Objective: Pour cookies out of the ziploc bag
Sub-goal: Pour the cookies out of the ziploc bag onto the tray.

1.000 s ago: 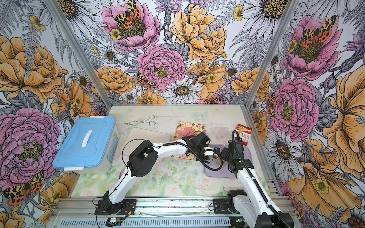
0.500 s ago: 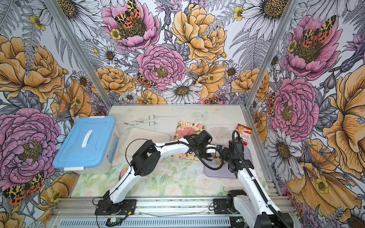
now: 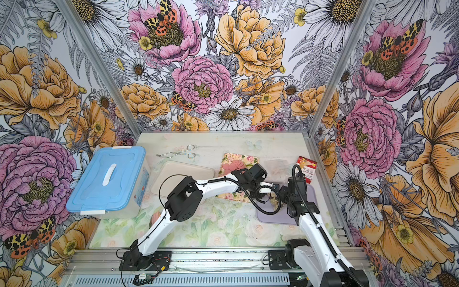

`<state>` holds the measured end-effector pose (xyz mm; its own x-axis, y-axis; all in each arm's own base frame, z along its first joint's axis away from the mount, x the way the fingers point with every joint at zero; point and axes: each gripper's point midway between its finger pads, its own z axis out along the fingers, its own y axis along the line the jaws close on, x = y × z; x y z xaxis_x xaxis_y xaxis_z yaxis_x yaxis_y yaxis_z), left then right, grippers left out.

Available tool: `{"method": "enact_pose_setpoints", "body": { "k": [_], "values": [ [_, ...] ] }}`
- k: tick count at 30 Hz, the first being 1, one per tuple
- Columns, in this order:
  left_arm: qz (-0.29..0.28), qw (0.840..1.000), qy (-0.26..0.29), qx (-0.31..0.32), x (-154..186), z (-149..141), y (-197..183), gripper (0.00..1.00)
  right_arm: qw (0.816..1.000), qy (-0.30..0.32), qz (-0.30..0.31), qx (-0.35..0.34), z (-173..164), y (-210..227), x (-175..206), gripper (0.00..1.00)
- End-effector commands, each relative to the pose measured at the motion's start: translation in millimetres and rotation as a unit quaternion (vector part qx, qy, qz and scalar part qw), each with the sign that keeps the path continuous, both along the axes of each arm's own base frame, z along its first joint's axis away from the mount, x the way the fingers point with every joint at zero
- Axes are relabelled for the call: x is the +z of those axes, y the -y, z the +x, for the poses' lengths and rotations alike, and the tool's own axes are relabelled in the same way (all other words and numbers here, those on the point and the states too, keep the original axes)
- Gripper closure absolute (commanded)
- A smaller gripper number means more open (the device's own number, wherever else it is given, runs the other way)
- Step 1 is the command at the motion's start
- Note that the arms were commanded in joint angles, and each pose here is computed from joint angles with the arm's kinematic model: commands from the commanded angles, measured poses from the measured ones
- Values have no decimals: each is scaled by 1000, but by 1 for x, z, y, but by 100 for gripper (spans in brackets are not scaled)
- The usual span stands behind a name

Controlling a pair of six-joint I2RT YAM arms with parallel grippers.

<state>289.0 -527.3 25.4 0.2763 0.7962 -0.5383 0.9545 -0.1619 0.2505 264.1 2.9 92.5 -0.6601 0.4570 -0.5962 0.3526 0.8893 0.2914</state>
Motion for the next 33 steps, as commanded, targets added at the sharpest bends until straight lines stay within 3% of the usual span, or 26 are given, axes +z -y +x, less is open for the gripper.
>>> {"method": "enact_pose_setpoints", "body": {
  "k": [1,4,11,17,22,29,33],
  "values": [
    [29,999,-18,-13,-26,-10,-14,87,1000,28,9,8,7,-4,11,85],
    [31,999,-18,-17,-28,-12,-13,100,999,29,12,10,6,-5,10,84],
    [14,999,-32,-4,-7,-16,-14,100,999,42,22,8,6,-7,17,77],
    [-14,994,-104,16,33,-35,-26,100,996,66,50,30,6,-19,32,61],
    [-9,987,-147,65,32,-32,-42,100,993,77,78,51,-5,-31,31,53],
    [-39,979,-173,104,43,-18,-52,100,992,66,84,60,-22,-38,16,53],
    [-49,977,-170,122,47,-6,-55,100,990,59,98,82,-35,-51,-1,60]
  ]
}}
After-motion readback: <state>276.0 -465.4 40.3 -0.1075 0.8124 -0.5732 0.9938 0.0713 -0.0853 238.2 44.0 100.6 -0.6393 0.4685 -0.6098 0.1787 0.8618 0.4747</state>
